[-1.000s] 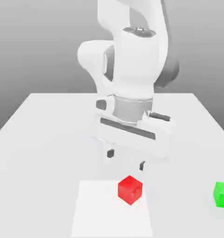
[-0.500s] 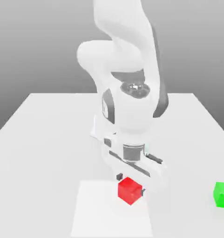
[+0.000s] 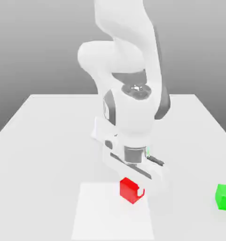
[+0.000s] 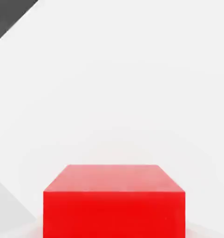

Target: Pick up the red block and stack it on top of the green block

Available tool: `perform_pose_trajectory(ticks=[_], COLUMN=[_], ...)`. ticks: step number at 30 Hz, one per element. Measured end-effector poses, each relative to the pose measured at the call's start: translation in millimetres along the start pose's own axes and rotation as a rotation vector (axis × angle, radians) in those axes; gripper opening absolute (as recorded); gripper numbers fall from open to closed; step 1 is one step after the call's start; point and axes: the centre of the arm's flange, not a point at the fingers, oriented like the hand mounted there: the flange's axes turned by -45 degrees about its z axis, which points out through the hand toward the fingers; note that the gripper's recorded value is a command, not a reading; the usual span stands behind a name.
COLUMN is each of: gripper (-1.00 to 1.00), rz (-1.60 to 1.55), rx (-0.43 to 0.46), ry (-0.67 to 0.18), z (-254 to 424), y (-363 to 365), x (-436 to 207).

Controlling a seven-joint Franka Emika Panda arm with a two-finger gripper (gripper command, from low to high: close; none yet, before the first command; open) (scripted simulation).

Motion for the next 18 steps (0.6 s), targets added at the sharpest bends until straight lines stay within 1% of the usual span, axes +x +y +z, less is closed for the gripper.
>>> perform_pose_trajectory(ticks=[7, 11, 12, 14, 18], gripper=[-1.0, -1.0, -1.0, -1.0, -1.0], rz=[-0.013, -0.096, -0.143, -0.297, -0.456], rx=[-0.009, -0.002, 0.0, 0.003, 0.006], ry=[-0.005, -0.015, -0.017, -0.022, -0.026], z=[-27.7, -36.3, -38.2, -42.2, -49.6], y=[2.3, -24.4, -37.2, -73.1, -112.7], x=[-3.6, -5.7, -14.1, -54.6, -88.6])
